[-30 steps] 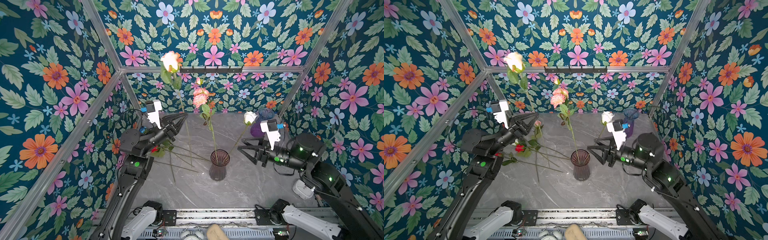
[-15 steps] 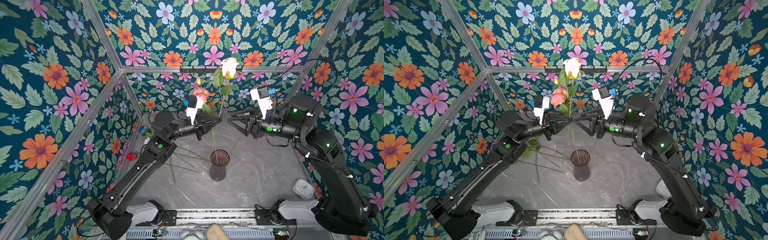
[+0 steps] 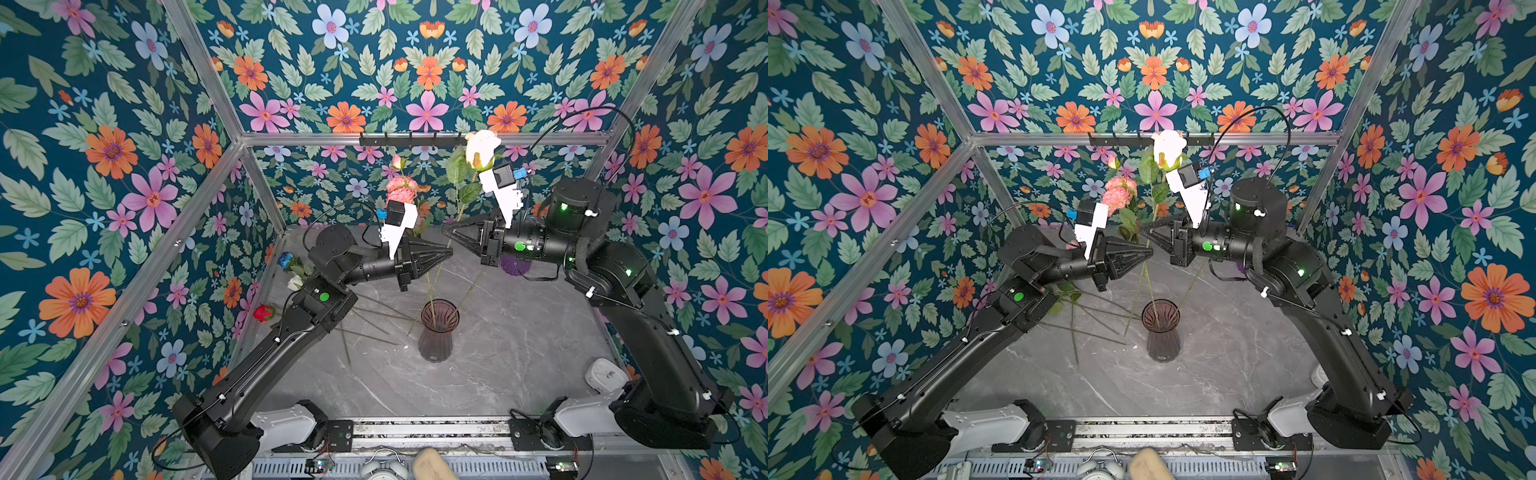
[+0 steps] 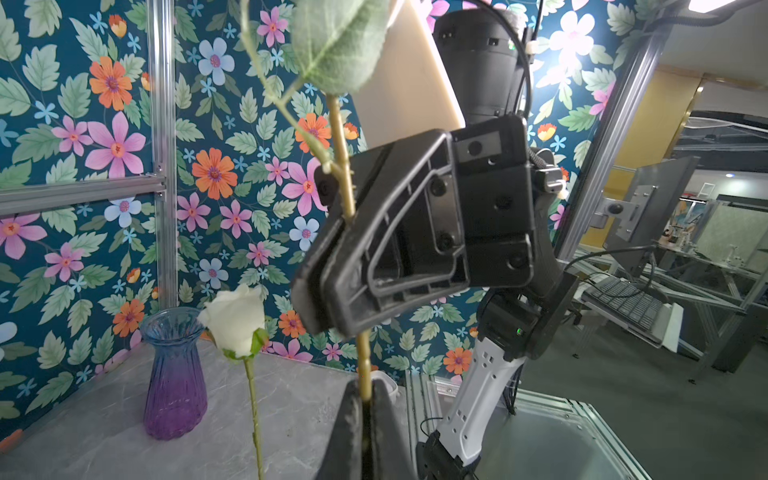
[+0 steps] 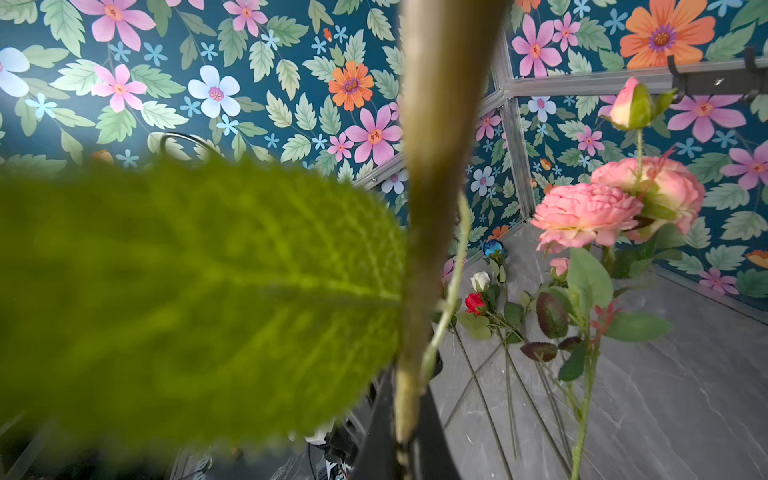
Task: Arrange flowers in a vase
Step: Place the flower in the vase.
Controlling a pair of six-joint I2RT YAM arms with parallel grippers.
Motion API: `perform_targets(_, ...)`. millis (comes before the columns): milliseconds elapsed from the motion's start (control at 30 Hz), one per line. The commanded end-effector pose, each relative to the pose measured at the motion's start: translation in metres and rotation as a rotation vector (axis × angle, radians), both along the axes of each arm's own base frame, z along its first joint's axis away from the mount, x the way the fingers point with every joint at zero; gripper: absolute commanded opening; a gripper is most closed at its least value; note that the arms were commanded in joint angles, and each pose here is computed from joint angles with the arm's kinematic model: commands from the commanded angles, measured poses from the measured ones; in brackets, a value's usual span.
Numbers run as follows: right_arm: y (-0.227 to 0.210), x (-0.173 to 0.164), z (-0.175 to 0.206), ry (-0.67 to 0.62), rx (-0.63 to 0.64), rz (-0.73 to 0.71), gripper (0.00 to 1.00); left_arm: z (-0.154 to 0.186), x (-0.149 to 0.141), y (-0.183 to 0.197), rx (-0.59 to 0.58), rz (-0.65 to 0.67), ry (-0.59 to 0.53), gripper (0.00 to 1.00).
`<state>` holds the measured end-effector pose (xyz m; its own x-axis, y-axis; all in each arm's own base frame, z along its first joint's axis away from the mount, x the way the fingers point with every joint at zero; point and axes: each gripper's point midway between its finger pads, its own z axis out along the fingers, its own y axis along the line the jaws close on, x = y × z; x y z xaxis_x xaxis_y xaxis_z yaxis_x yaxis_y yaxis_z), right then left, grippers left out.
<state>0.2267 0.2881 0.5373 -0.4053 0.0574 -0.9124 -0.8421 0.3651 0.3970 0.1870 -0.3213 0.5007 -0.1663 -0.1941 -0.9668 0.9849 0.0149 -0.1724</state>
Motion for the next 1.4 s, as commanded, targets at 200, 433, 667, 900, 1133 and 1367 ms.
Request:
perform_targets(200, -0.04, -0.015, 0.035, -0.235, 0.006, -0.14, 0.0, -0.052, 0.053, 0.033, 0.152, 0.43, 0.083, 1.0)
perform_targets(433, -0.073, -0.015, 0.036, -0.357, -0.07, -0.294, 0.0, -0.106, 0.093, 0.097, 0.164, 0.854, 0.209, 0.98)
perform_targets(667, -0.071, -0.003, 0.008, -0.349, -0.128, -0.316, 0.0, -0.135, 0.106, 0.145, 0.127, 1.087, 0.287, 0.98)
perform_targets(900, -0.061, 0.008, -0.023, -0.292, -0.151, -0.301, 0.0, -0.133, 0.105, 0.159, 0.114, 1.133, 0.271, 0.99)
perform_targets(1133, -0.051, 0.01, -0.047, -0.22, -0.136, -0.266, 0.0, -0.138, 0.108, 0.159, 0.13, 1.134, 0.277, 0.98)
perform_targets(1367, -0.043, 0.011, -0.085, -0.14, -0.134, -0.232, 0.0, -0.146, 0.11, 0.155, 0.145, 1.118, 0.291, 0.99)
